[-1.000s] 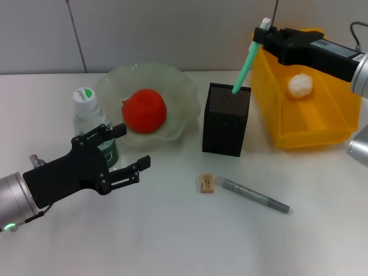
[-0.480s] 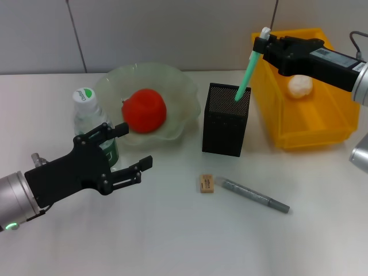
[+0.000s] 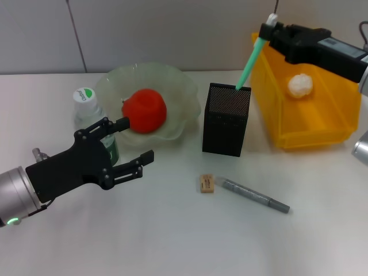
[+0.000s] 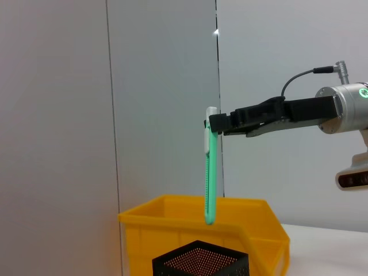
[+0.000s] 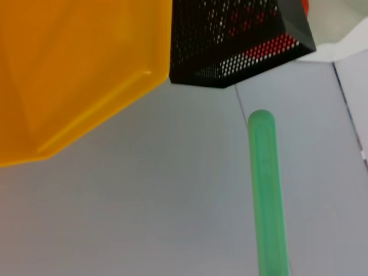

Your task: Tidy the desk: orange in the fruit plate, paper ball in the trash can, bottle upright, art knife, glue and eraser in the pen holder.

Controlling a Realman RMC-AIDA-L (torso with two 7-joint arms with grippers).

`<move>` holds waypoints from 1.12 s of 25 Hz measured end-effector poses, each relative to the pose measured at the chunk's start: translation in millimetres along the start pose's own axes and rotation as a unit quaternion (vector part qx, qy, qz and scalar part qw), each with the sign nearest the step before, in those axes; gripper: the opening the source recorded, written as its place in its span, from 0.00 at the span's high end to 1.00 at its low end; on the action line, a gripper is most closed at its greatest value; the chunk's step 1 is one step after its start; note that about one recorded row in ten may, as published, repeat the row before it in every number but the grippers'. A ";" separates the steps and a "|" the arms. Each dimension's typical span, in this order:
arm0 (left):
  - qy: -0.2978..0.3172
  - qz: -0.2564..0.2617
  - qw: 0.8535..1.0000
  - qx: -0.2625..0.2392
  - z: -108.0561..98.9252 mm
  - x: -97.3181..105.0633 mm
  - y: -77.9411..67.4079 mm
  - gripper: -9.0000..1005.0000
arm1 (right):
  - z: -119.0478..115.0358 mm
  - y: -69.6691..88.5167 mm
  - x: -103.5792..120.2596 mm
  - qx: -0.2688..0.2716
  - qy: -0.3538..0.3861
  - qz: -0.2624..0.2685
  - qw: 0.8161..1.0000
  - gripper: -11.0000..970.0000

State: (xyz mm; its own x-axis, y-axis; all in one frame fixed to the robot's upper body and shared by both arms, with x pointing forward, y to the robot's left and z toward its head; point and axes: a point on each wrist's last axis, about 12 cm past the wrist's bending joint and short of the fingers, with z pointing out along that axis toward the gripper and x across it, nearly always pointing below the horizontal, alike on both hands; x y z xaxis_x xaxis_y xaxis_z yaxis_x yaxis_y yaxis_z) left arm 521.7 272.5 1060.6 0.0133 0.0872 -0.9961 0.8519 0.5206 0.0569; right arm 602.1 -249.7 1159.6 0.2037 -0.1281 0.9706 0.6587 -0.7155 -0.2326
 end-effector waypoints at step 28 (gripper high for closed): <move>-0.011 -0.003 1.000 0.011 5.0 4.3 -9.3 0.14 | 4.4 4.6 -19.8 0.004 -0.018 0.051 0.999 0.80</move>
State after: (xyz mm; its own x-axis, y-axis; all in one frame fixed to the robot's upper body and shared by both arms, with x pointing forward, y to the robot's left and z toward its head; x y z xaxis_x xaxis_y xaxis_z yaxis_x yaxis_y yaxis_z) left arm 516.5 263.8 1055.5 0.0195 0.0654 -0.9977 0.8637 0.5015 0.0498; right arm 604.3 -247.4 1139.0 0.2965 -0.1754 0.9388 0.6386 -0.6945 -0.3314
